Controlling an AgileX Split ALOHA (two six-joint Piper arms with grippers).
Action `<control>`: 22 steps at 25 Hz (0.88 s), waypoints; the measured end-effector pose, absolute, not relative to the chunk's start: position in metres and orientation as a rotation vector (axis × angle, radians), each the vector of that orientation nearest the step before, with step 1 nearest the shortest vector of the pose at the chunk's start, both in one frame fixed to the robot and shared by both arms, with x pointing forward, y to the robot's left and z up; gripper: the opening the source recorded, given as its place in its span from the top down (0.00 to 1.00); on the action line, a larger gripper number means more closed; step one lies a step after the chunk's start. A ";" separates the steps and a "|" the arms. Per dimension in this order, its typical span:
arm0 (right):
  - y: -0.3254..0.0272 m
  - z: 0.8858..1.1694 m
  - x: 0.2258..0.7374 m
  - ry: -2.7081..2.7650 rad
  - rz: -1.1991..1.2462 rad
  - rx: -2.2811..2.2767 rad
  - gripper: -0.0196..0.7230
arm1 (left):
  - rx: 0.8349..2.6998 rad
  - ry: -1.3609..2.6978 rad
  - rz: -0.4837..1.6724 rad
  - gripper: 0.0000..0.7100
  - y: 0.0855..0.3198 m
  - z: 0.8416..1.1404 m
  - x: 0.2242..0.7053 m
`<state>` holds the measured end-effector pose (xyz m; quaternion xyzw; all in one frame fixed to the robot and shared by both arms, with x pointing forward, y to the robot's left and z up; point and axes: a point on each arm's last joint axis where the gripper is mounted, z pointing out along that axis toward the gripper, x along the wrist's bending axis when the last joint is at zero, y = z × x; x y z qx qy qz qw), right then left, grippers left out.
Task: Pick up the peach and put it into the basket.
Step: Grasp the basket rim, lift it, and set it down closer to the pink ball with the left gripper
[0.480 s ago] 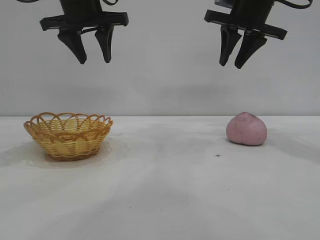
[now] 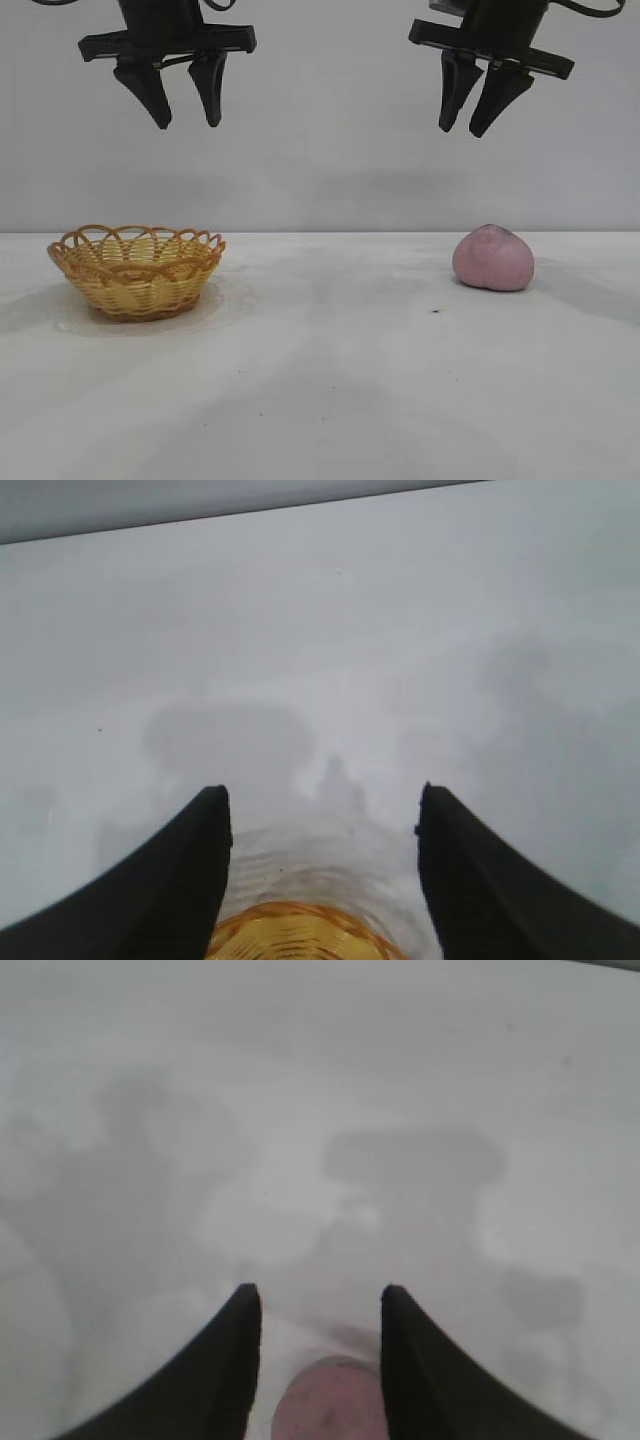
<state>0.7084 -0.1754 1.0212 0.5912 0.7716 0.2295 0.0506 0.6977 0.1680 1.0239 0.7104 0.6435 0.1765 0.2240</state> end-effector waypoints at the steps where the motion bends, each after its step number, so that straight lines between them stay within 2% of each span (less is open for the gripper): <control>1: -0.175 1.021 0.708 2.349 0.699 1.800 0.66 | 1.991 1.784 0.474 0.48 0.176 1.019 0.699; 2: -0.175 1.021 0.708 2.349 0.699 1.800 0.66 | 2.015 1.792 0.444 0.48 0.185 1.014 0.701; 3: -0.175 1.021 0.708 2.349 0.699 1.800 0.66 | 2.058 1.787 0.401 0.56 0.194 1.008 0.702; 8: -0.175 1.021 0.708 2.349 0.699 1.800 0.66 | 2.260 1.783 0.211 0.56 0.217 0.975 0.701; 14: -0.175 1.021 0.708 2.349 0.701 1.801 0.66 | 2.309 1.714 0.122 0.56 0.216 0.966 0.701; 20: -0.175 1.021 0.708 2.349 0.702 1.802 0.66 | 2.396 1.734 0.009 0.56 0.216 0.937 0.699; 22: -0.175 1.021 0.708 2.349 0.705 1.803 0.66 | 2.405 1.743 -0.021 0.68 0.216 0.929 0.699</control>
